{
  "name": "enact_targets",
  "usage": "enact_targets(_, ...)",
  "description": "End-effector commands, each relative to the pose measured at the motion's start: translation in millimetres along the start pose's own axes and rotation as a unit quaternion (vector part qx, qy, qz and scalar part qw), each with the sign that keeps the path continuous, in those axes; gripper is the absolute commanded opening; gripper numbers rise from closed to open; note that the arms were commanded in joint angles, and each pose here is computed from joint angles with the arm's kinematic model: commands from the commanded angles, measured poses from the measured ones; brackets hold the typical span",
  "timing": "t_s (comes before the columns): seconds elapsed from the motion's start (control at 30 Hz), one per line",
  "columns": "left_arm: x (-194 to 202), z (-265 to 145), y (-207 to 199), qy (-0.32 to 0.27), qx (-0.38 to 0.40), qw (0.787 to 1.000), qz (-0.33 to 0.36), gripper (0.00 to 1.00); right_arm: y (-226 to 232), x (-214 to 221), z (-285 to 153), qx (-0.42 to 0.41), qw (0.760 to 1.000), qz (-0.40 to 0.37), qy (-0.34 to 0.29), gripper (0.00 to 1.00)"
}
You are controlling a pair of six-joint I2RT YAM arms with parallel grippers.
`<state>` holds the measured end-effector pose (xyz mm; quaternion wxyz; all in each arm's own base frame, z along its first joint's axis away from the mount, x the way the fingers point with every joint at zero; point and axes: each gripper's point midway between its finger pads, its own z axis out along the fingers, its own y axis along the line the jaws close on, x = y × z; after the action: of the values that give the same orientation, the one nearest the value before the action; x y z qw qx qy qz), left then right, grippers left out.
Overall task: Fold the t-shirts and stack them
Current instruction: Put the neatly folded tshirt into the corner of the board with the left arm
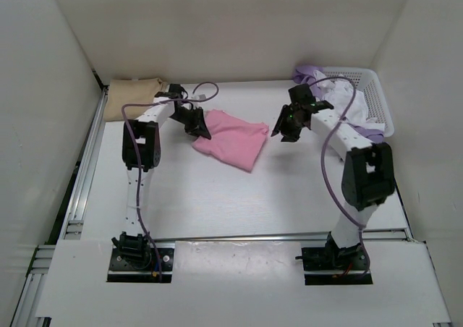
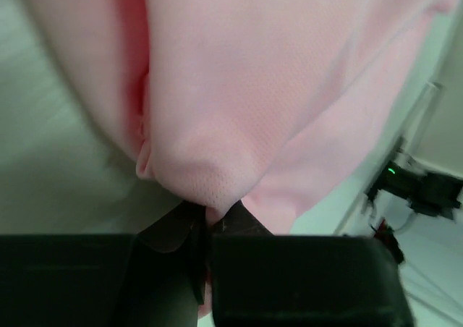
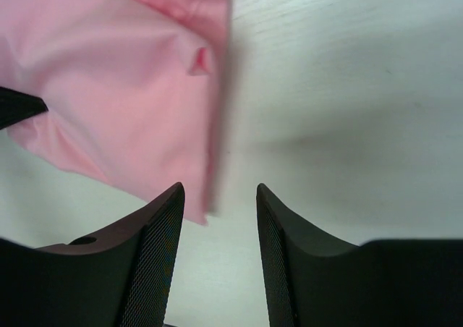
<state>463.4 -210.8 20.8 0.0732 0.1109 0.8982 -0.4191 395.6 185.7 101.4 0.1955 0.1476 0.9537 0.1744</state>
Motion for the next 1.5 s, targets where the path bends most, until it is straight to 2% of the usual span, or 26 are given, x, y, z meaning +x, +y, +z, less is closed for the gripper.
enact_targets(0.0,-33,-78,32,-0.070,-0.204,0.976,0.038,0.10,-22,-11,-43,0.038,0.997,-0.014,-0.063,0.49)
enact_targets(0.1,-48,-118,41,-0.103,-0.307,0.945,0.048,0.10,-27,-14,-63,0.043,0.995,-0.028,-0.090,0.49)
enact_targets(0.13,-49,-135,61,-0.106,-0.377,0.919,0.040,0.10,-37,-10,-67,0.057,0.994,-0.031,-0.085,0.49)
enact_targets(0.2,-62,-158,71,-0.133,-0.450,0.882,0.046,0.10,-38,-13,-77,0.062,0.993,-0.036,-0.098,0.49)
enact_targets(0.23,-66,-177,81,-0.144,-0.514,0.844,0.044,0.10,-43,-11,-75,0.071,0.992,-0.040,-0.097,0.49)
enact_targets(0.3,-72,-192,86,-0.162,-0.567,0.806,0.045,0.10,-43,-11,-82,0.068,0.992,-0.041,-0.101,0.49)
enact_targets(0.33,-81,-206,89,-0.184,-0.608,0.771,0.043,0.10,-46,-10,-83,0.076,0.991,-0.040,-0.101,0.49)
enact_targets(0.43,-102,-231,88,-0.226,-0.646,0.728,0.037,0.10,-48,-9,-84,0.079,0.991,-0.040,-0.103,0.49)
enact_targets(0.47,-108,-246,83,-0.247,-0.663,0.706,0.033,0.10,-48,-9,-84,0.080,0.991,-0.040,-0.103,0.49)
enact_targets(0.5,-117,-253,78,-0.265,-0.666,0.697,0.032,0.10,-48,-9,-84,0.080,0.991,-0.040,-0.103,0.49)
enact_targets(0.6,-131,-273,57,-0.305,-0.661,0.685,0.034,0.10,-55,-2,-83,0.087,0.991,-0.044,-0.094,0.49)
enact_targets(0.7,-135,-282,44,-0.323,-0.653,0.684,0.037,0.10,-60,0,-84,0.098,0.990,-0.044,-0.095,0.49)
enact_targets(0.77,-136,-287,47,-0.328,-0.654,0.681,0.033,0.10,-64,3,-86,0.104,0.989,-0.049,-0.094,0.49)
enact_targets(0.9,-127,-330,68,-0.340,-0.672,0.658,-0.001,0.10,-67,3,-90,0.109,0.988,-0.053,-0.096,0.49)
enact_targets(0.97,-127,-352,64,-0.359,-0.672,0.647,-0.009,0.10,-68,1,-90,0.113,0.987,-0.053,-0.099,0.49)
enact_targets(1.13,-121,-374,66,-0.370,-0.654,0.659,-0.015,0.10,-70,0,-90,0.118,0.986,-0.057,-0.101,0.49)
enact_targets(1.17,-119,-384,66,-0.376,-0.655,0.655,-0.019,0.10,-70,0,-90,0.118,0.986,-0.057,-0.101,0.49)
enact_targets(1.27,-118,-383,63,-0.376,-0.640,0.669,-0.013,0.10,-71,1,-87,0.121,0.986,-0.057,-0.097,0.49)
enact_targets(1.47,-108,-403,77,-0.378,-0.646,0.662,-0.030,0.10,-68,-3,-87,0.121,0.986,-0.057,-0.097,0.49)
